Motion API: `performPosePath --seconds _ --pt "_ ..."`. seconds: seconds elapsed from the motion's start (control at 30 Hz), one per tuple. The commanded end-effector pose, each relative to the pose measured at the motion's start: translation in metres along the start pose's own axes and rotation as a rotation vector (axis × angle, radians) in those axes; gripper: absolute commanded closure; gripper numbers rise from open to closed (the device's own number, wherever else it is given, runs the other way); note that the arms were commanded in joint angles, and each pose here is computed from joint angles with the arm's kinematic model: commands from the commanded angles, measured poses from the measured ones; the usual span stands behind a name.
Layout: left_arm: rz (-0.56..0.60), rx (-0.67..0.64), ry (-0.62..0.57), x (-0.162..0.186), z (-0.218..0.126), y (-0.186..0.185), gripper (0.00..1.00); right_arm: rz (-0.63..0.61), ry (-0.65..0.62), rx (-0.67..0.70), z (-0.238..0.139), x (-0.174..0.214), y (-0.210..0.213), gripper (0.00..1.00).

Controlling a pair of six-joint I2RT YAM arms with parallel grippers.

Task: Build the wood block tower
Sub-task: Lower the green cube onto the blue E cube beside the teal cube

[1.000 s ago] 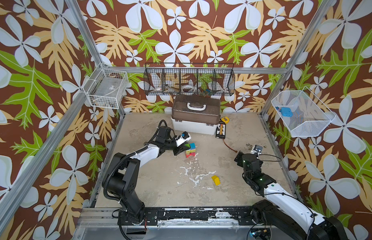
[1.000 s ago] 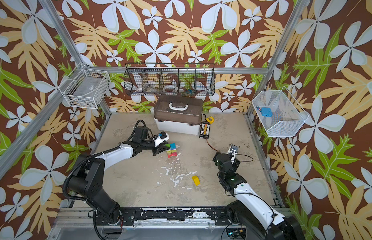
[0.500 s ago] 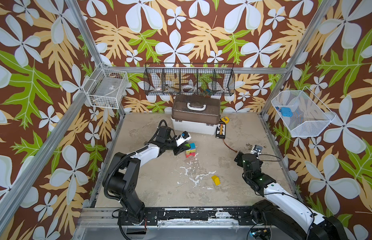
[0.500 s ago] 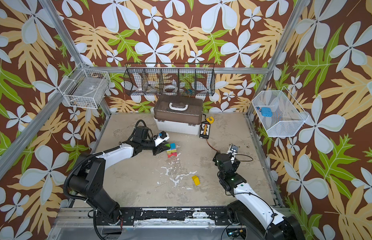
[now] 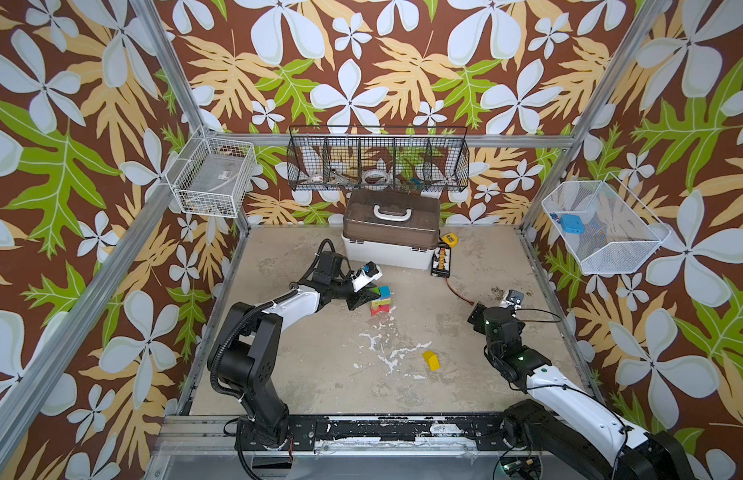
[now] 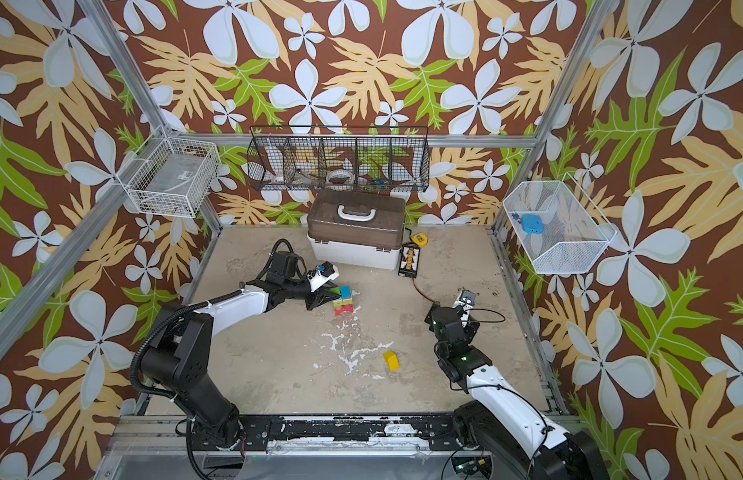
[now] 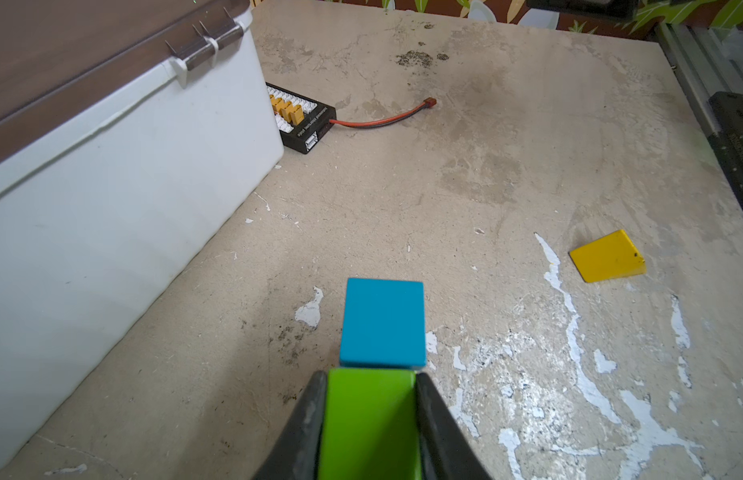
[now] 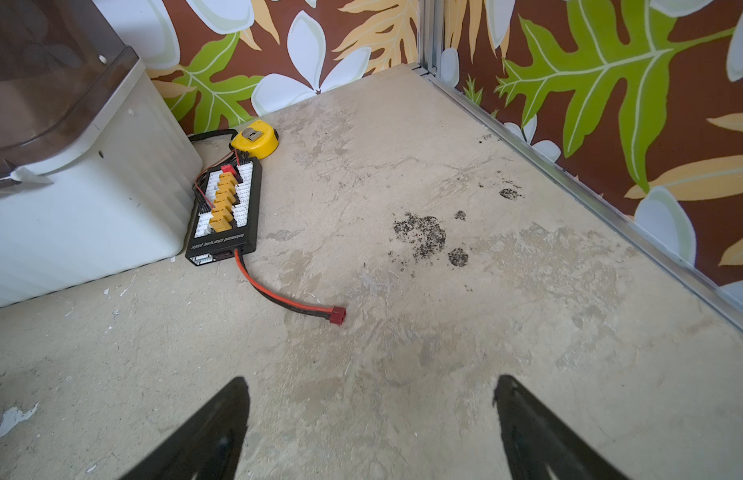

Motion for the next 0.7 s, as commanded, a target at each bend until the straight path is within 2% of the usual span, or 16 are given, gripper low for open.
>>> performPosePath --seconds 0.0,0.67 --pt "-0.002 0.018 -0.012 -0.003 -0.0006 -0.0011 0.79 0.006 -0.019 -0.004 -0.0004 -0.0055 0.0018 0.08" --pt "-0.016 0.04 -0.01 -0.0014 0.0018 -0.002 0.7 0.004 -0.016 -0.007 0.0001 -0.005 0.0027 0.08"
Point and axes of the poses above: each gripper's point midway between its finger pads, its own z axis out along the fingers, its own y axis along the line the jaws close on, x = y × z, the point moved 4 cm from there along -z, back along the fingers, and after that the axes turned 5 degrees about -z, right-handed, at the moved point
